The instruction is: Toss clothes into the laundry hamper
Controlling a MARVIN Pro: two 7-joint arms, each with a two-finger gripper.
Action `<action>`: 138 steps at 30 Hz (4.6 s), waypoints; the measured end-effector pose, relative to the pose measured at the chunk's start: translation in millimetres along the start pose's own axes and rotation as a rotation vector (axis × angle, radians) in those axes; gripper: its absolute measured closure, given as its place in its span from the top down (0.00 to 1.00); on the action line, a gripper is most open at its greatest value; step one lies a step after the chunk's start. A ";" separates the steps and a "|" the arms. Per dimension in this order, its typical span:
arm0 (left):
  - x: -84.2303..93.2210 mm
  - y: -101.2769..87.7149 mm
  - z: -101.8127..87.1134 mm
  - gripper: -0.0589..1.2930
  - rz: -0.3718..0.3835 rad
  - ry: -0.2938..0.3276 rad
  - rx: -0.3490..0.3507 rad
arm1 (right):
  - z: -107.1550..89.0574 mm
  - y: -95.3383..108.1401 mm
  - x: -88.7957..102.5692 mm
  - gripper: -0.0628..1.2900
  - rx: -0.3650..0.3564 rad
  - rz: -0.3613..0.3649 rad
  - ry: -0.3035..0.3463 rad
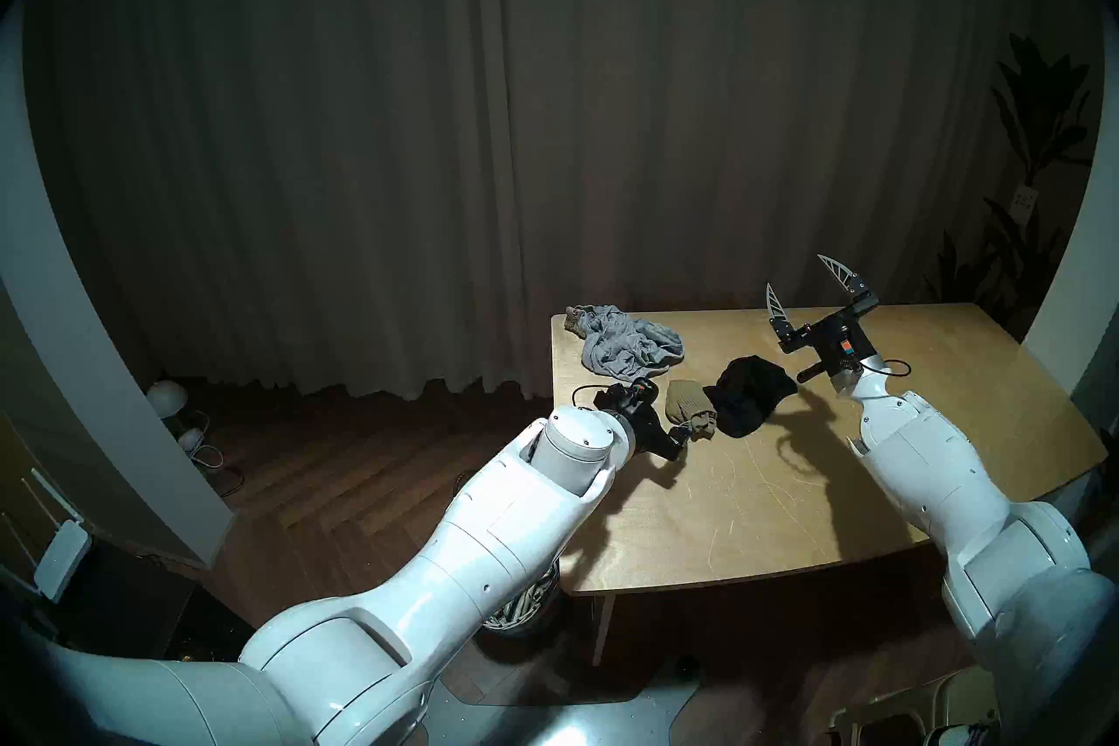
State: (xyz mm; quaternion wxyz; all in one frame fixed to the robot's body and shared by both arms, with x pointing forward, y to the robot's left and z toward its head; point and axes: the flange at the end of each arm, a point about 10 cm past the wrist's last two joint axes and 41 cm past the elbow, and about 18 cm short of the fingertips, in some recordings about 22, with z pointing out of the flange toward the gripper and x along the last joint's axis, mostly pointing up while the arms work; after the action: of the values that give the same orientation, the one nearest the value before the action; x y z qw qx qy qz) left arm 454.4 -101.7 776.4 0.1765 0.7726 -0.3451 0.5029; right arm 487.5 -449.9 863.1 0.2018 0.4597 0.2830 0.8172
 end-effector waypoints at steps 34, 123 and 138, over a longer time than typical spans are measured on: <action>22.4 33.9 31.6 0.94 -0.023 -0.059 -0.059 | -6.5 1.9 26.3 0.97 0.137 0.009 0.080; -19.7 -75.1 31.0 0.02 -0.226 -0.045 0.110 | -39.8 6.2 112.8 0.97 0.340 0.171 0.227; -11.2 -74.4 32.3 0.02 -0.297 0.037 0.121 | -48.4 9.1 134.6 0.97 0.341 0.267 0.224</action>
State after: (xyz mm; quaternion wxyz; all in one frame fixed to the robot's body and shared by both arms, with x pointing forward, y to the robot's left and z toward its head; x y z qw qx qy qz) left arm 525.6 -65.7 757.9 0.2084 0.8149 -0.1929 0.5053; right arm 378.2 -390.7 934.5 -0.0209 0.4268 0.3742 0.8230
